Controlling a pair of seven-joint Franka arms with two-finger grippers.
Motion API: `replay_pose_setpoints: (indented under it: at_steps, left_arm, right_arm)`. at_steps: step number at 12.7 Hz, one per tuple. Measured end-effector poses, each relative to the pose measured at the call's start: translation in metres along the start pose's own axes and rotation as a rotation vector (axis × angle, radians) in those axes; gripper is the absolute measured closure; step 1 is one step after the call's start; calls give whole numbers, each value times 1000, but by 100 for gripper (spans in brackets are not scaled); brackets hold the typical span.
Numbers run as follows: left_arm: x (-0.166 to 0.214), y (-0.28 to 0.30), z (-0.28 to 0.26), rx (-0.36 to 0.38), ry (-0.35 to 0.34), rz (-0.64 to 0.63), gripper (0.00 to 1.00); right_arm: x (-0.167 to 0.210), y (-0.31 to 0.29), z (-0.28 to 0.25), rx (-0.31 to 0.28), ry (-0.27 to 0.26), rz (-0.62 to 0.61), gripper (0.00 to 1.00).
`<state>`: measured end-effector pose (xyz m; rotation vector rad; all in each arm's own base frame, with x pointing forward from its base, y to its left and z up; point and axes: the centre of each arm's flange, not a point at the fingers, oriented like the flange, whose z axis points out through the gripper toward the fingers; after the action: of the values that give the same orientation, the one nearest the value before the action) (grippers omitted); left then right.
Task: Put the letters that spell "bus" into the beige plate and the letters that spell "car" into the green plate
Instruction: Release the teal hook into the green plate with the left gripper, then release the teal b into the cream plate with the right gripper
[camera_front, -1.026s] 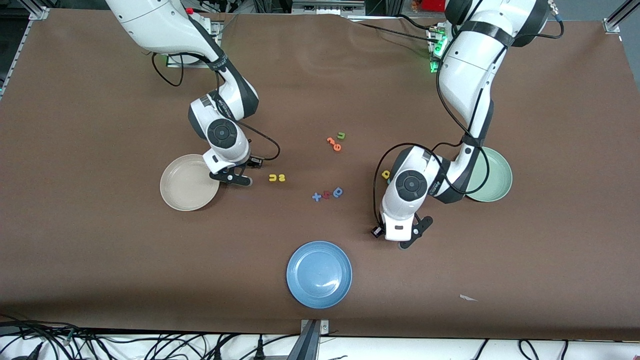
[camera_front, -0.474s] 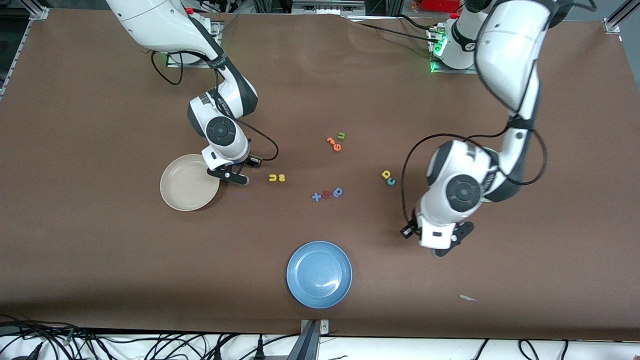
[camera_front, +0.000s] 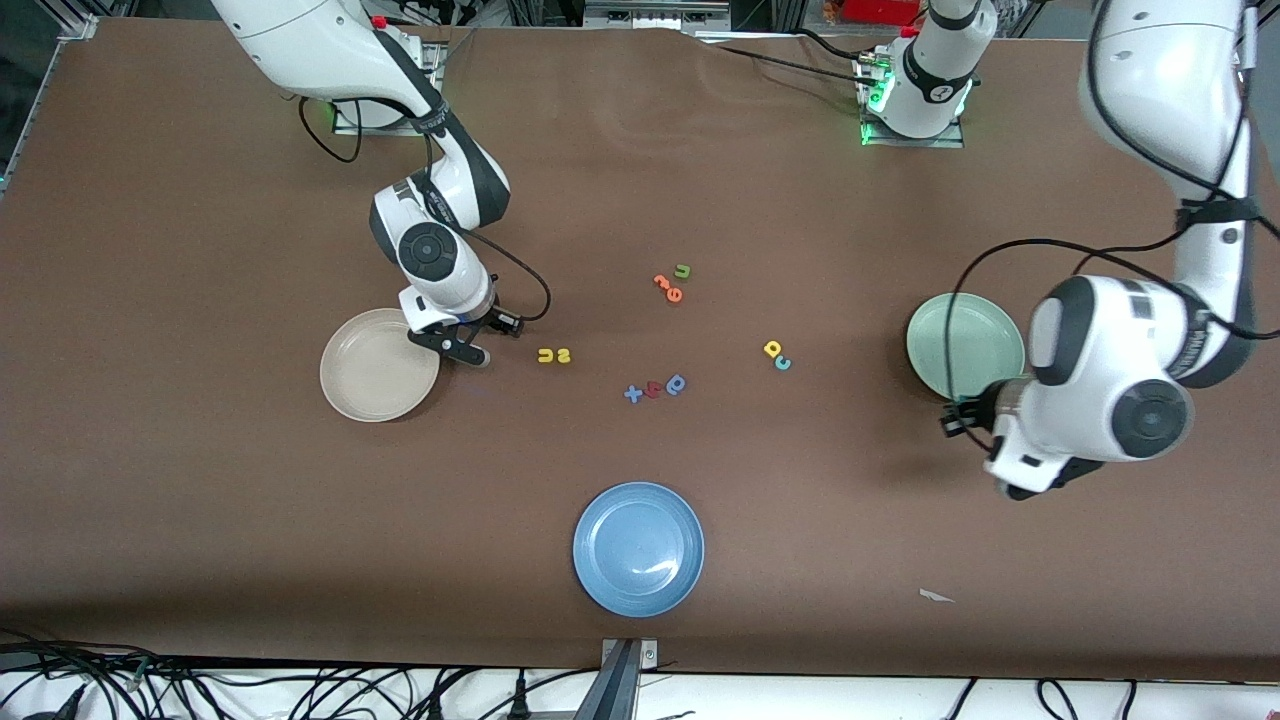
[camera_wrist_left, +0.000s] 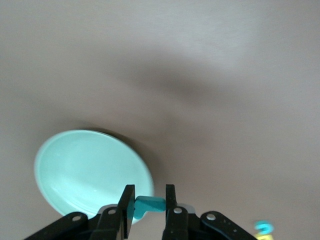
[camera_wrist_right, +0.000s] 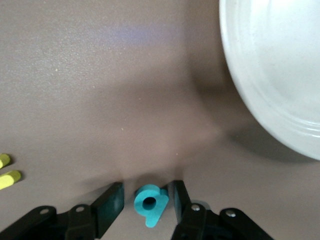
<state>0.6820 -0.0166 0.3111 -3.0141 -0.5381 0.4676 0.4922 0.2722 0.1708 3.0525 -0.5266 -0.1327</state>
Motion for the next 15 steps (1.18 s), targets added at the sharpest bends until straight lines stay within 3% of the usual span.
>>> replay_pose_setpoints:
  at_steps: [3,5,12,15]
  left_arm:
    - [20,-77,37,29,-23,83,72]
    - [22,-96,71,32,-14,104,72]
    - [-5,-82,99,36,-49,142,72]
    - [-9,-81,100,37,-53,146,44]
  right_arm:
    - [-1,1,-1,6,6,2,54]
    - [-1,2,-6,8,10,3,70]
    - [-2,3,-13,-10,-1,0,70]
    - [10,5,-59,-64,-23,-27,70]
